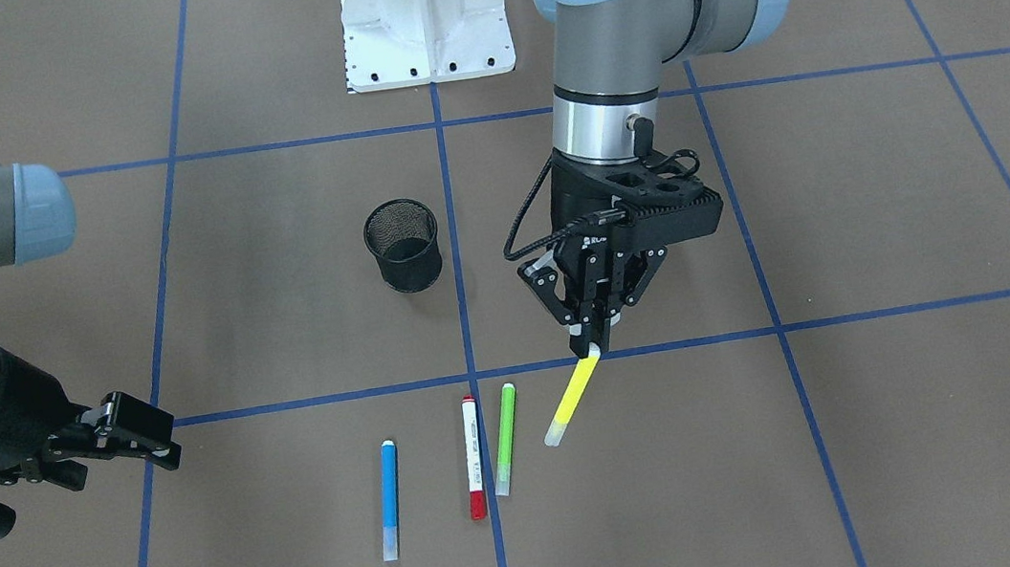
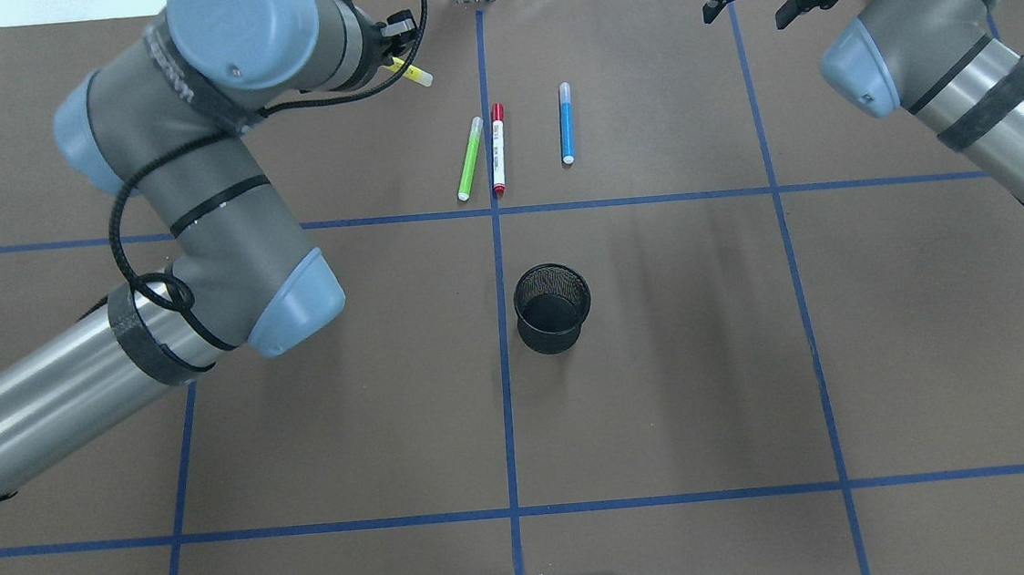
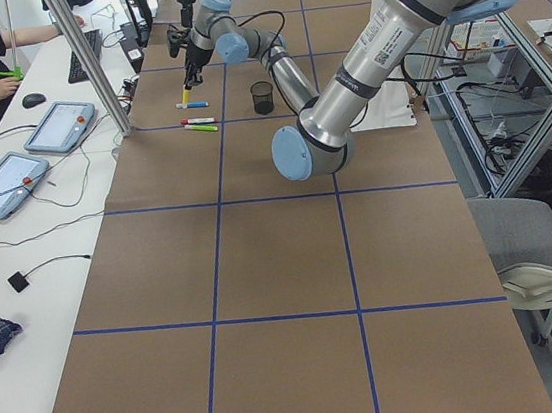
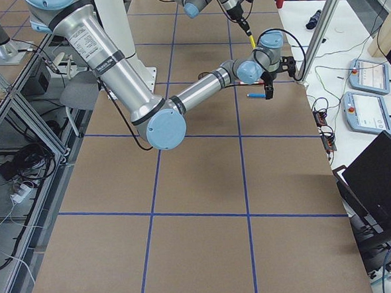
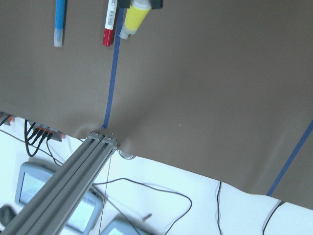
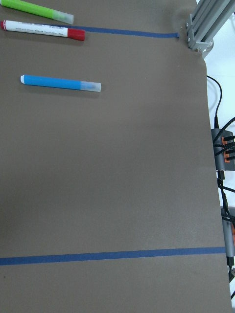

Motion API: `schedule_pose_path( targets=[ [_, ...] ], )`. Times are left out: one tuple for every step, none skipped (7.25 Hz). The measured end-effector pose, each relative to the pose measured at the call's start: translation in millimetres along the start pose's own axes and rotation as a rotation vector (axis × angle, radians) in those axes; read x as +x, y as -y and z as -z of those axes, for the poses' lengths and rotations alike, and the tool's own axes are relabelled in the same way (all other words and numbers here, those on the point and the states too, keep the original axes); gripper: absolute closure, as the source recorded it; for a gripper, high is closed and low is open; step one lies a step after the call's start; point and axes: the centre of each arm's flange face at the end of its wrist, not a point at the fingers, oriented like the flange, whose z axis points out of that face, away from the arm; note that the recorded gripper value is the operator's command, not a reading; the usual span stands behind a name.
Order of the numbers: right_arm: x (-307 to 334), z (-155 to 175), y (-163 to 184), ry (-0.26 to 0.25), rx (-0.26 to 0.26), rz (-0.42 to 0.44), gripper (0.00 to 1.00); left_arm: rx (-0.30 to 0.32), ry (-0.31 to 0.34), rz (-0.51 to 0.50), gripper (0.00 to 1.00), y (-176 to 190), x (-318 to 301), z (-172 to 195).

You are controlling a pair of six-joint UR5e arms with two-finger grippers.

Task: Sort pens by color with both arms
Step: 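Lower the yellow highlighter beside the green highlighter with the left gripper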

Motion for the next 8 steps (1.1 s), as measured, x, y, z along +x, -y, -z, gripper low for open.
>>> schedule_pose_path(
  targets=[
    [-0.5,1.1,0.1,0.001,0.002,0.000,0.00,0.067,0.005,0.012,1.00,-19.6,-4.6,-12.6],
    [-0.6,1.5,0.3,0.001,0.003,-0.001,0.00,0.125,0.016,0.040,1.00,-36.6,-5.9,-21.9],
    [-0.2,1.6,0.2,0.000,0.004,-0.002,0.00,0.175,0.037,0.065,1.00,-48.1,-8.6,-33.4],
    [-0.2,2.9,-0.4,0.000,0.006,-0.002,0.00,0.223,0.068,0.092,1.00,-55.7,-14.8,-49.6],
    [-0.9,5.3,-1.8,0.003,0.009,0.000,0.00,0.269,0.100,0.132,1.00,-62.9,-21.8,-68.9],
    [-0.8,6.4,-2.7,0.003,0.010,0.000,0.00,0.299,0.108,0.170,1.00,-70.5,-23.1,-86.8],
    [0.4,6.2,-3.2,0.002,0.010,0.000,0.00,0.314,0.082,0.202,1.00,-80.3,-16.8,-104.9],
    [1.9,5.5,-3.6,0.001,0.010,0.000,0.00,0.320,0.045,0.226,1.00,-88.8,-5.6,-114.9]
  ],
)
